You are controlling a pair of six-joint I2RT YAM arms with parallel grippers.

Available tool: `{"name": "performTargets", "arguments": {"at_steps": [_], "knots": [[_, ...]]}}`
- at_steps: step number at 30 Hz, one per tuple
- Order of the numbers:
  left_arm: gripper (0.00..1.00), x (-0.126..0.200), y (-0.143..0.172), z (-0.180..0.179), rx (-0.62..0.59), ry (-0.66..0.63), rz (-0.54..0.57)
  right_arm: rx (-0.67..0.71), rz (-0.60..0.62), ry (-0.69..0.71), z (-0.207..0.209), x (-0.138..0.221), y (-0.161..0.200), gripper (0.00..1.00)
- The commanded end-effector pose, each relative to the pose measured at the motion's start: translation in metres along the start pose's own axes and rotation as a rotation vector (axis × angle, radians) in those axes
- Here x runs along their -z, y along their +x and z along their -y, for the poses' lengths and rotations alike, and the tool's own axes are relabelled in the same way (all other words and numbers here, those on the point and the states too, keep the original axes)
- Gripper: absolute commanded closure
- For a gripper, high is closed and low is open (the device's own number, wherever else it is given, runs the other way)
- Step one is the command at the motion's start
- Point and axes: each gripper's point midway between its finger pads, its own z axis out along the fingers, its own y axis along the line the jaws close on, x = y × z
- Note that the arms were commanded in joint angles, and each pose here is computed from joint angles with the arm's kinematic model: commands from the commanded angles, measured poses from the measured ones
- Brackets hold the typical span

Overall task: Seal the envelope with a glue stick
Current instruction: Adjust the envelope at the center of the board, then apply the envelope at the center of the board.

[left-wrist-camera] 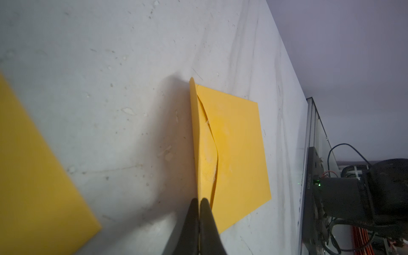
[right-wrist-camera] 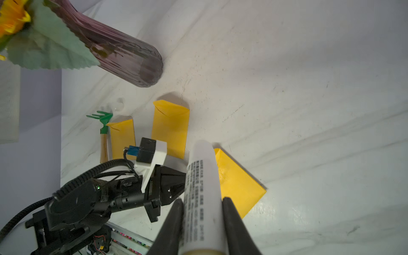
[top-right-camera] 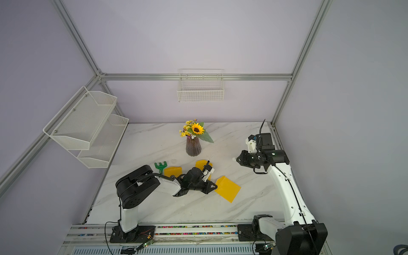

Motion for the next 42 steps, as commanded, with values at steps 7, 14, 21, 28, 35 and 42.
{"name": "performTargets", "arguments": {"at_steps": [7,14,21,28,35,42], "knots": [[1.0,0.006,-0.005,0.006,0.118,0.029,0.087,0.09,-0.359,0.356,0.01,-0.032,0.062,1.0],[1.0,0.0,-0.003,0.006,0.146,0.044,0.09,0.123,-0.416,0.455,0.002,-0.054,0.074,1.0],[1.0,-0.002,-0.001,0.008,0.172,0.061,0.088,0.152,-0.402,0.434,-0.016,-0.084,0.077,1.0],[1.0,-0.007,0.005,-0.004,0.19,-0.002,0.055,0.147,-0.382,0.427,-0.017,-0.105,0.089,1.0],[1.0,-0.01,0.012,-0.012,0.18,-0.071,0.019,0.129,-0.386,0.41,-0.011,-0.116,0.103,1.0],[1.0,-0.012,0.015,-0.014,0.168,-0.114,-0.007,0.098,-0.392,0.367,-0.012,-0.126,0.115,1.0]]}}
